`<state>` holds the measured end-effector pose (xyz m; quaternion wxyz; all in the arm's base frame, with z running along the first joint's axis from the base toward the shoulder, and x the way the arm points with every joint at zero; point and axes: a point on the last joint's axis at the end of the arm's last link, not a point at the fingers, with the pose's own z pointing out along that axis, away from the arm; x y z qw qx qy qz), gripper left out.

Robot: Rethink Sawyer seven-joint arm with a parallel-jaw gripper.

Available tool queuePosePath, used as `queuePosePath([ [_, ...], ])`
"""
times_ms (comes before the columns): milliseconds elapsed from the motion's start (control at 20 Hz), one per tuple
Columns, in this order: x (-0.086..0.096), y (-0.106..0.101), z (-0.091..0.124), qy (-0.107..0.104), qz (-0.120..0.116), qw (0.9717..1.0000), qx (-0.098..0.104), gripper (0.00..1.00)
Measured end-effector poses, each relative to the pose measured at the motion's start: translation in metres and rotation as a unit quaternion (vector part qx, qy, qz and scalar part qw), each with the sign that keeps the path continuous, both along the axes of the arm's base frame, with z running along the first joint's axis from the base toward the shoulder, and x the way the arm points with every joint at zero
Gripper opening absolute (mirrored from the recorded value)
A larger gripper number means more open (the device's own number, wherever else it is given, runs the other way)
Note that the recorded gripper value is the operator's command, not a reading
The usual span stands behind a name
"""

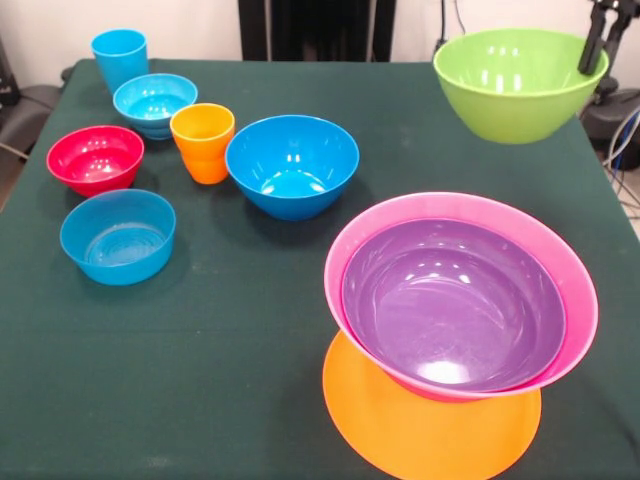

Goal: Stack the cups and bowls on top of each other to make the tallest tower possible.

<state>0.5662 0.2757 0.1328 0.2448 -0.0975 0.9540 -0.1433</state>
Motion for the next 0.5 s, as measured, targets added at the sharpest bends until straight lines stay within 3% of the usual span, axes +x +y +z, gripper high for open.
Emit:
queuePosePath([
  [500, -0.002, 0.011, 0.072, -0.046, 0.035, 0.9983, 0.006, 0.0],
])
